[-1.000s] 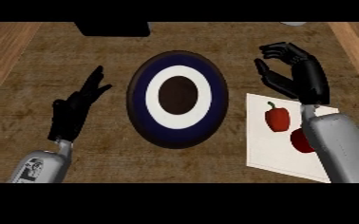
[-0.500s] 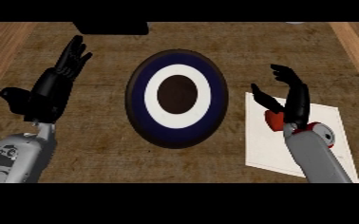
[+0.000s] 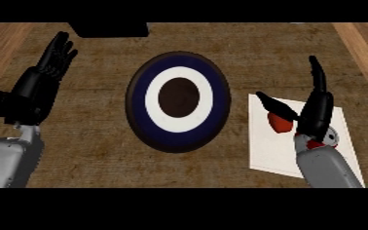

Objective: Pick the can from the placemat and place it in the plate

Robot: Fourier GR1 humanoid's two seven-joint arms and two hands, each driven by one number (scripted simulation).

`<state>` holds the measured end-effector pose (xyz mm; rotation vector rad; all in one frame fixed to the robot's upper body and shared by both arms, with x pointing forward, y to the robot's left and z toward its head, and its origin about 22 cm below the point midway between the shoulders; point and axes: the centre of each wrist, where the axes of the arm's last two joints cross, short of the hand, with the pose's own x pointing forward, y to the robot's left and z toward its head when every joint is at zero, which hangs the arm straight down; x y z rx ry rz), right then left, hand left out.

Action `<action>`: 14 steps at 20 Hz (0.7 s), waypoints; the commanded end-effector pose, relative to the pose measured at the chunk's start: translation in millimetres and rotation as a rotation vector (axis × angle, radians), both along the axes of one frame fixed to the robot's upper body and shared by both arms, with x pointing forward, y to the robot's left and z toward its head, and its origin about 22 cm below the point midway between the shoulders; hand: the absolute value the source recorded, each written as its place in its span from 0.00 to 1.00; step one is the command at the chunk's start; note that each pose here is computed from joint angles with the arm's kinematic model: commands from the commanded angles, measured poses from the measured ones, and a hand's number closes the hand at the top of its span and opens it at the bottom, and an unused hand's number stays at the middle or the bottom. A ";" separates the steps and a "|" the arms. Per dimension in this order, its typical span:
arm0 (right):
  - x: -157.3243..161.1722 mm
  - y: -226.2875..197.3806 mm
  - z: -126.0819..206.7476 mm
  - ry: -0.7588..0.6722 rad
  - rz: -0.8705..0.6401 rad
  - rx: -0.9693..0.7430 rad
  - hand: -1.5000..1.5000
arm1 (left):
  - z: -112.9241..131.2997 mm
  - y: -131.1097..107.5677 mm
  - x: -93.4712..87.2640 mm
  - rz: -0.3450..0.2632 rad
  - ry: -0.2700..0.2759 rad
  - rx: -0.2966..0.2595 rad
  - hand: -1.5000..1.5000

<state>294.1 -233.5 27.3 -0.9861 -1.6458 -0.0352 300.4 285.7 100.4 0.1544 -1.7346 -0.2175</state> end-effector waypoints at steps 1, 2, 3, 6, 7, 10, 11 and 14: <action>-2.2 -24.4 20.7 0.147 -0.064 -0.131 0.00 | 13.6 9.1 2.1 0.009 -0.006 0.011 0.50; -3.0 -38.1 20.6 0.245 -0.098 -0.129 0.00 | 4.1 -1.3 -5.6 0.008 -0.021 0.008 0.50; 3.6 -30.1 25.9 0.310 -0.095 -0.126 0.00 | 0.3 12.7 -6.6 0.019 -0.001 0.020 0.50; 6.4 -46.2 36.5 0.550 -0.138 -0.181 0.00 | 5.1 0.6 -2.5 0.002 -0.005 0.003 0.50; 0.8 -46.1 38.0 0.621 -0.136 -0.202 0.00 | -4.7 -2.0 -8.2 0.003 0.019 0.010 0.50; 1.4 -37.0 58.7 0.821 -0.125 -0.221 0.00 | 1.3 5.2 -9.0 0.004 0.000 0.012 0.50; 4.0 -26.4 63.5 0.874 -0.129 -0.209 0.00 | -3.3 0.0 -10.7 0.003 0.008 0.001 0.50; 1.9 -11.3 73.1 1.048 -0.089 -0.182 0.00 | 11.1 9.5 -2.8 -0.014 -0.009 0.007 0.50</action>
